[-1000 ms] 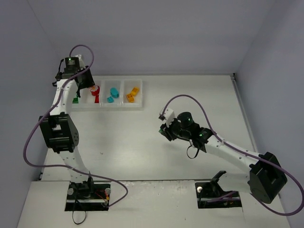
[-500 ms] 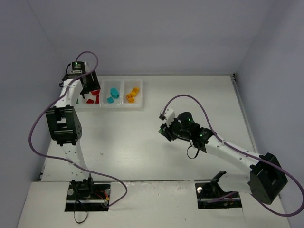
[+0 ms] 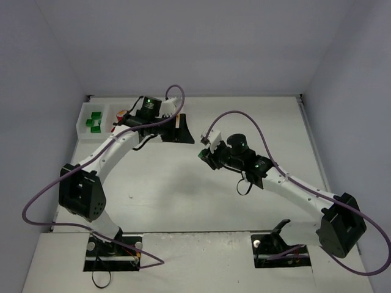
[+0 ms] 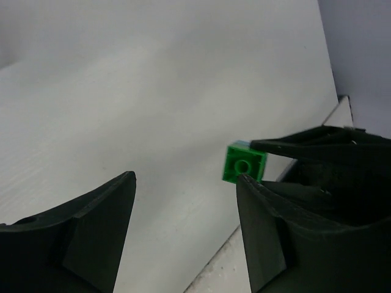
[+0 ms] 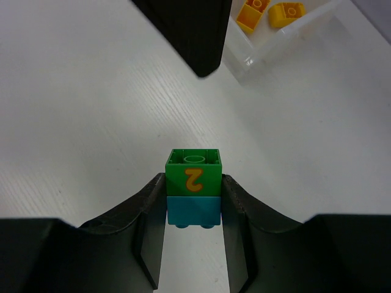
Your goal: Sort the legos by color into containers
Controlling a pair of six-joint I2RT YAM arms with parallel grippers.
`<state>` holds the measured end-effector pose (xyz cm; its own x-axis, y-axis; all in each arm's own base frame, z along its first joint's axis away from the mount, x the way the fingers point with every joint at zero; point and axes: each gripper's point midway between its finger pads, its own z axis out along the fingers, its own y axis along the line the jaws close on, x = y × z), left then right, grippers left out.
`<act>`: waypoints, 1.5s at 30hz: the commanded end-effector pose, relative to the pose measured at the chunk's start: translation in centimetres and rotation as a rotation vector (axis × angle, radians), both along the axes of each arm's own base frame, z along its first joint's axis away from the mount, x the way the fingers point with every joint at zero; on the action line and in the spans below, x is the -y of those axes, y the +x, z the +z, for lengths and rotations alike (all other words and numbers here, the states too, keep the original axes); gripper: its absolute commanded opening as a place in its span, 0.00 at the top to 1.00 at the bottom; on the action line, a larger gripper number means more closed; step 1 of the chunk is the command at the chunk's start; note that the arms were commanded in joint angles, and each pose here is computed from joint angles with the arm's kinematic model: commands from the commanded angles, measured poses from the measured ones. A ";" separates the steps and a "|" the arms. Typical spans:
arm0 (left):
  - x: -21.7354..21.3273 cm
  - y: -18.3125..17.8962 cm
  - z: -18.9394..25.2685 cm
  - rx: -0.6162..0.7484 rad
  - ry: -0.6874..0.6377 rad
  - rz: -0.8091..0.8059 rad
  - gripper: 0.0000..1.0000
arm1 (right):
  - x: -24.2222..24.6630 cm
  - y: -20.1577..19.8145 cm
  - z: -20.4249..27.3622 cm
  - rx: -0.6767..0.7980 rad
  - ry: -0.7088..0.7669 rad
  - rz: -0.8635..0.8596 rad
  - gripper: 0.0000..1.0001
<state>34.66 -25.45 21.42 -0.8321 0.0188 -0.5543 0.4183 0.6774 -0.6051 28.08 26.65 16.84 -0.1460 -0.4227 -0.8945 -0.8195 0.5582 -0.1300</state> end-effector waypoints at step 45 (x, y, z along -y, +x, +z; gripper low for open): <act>6.3 -8.5 0.0 -0.091 -0.103 -0.381 0.74 | -2.7 -0.2 6.6 0.143 0.125 0.100 0.99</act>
